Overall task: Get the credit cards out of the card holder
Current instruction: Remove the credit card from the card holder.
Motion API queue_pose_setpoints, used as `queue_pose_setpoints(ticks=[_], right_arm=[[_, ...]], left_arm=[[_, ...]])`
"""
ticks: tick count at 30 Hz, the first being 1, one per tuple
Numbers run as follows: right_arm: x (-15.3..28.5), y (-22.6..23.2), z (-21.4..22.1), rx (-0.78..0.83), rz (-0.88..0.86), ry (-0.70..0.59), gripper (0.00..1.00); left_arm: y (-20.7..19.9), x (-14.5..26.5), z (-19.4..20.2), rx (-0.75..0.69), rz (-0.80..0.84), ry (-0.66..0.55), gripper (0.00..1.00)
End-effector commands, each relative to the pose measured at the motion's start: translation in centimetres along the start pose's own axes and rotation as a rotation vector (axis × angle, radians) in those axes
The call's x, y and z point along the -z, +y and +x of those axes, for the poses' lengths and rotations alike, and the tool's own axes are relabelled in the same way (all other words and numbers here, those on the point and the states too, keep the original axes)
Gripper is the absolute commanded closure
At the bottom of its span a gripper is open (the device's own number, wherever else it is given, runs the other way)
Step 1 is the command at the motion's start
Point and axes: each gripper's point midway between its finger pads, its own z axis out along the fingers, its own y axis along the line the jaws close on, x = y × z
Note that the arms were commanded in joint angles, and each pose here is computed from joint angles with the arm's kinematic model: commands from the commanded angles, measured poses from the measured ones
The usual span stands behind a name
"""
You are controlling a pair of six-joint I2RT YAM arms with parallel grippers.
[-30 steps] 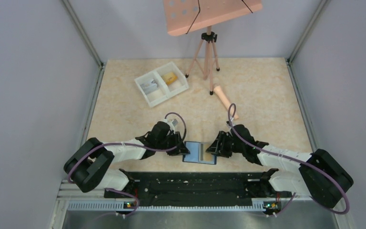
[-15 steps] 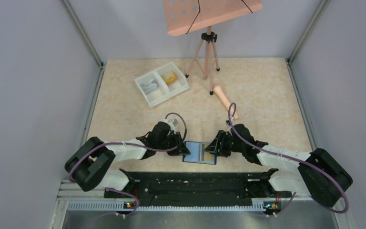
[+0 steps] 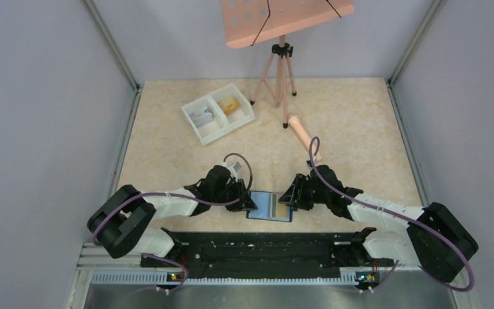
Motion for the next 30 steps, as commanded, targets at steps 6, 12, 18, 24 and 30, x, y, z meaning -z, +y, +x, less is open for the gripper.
queue_pose_setpoints(ticks=[6, 12, 18, 24, 30], right_arm=[[-0.8, -0.1, 0.2, 0.017, 0.007, 0.016, 0.56], [-0.9, 0.0, 0.3, 0.017, 0.005, 0.022, 0.56], [-0.9, 1.2, 0.0, 0.026, -0.033, 0.011, 0.56], [-1.2, 0.7, 0.1, 0.022, 0.007, 0.011, 0.56], [-0.4, -0.5, -0.5, 0.088, 0.149, -0.024, 0.56]], left_arm=[[-0.4, 0.0, -0.1, -0.014, 0.023, -0.029, 0.72], [-0.2, 0.0, 0.1, -0.011, 0.020, -0.026, 0.72], [-0.2, -0.1, 0.1, -0.011, 0.019, -0.026, 0.72], [-0.2, -0.1, 0.2, -0.008, 0.020, -0.026, 0.72], [-0.1, 0.0, 0.3, -0.008, 0.020, -0.030, 0.72]])
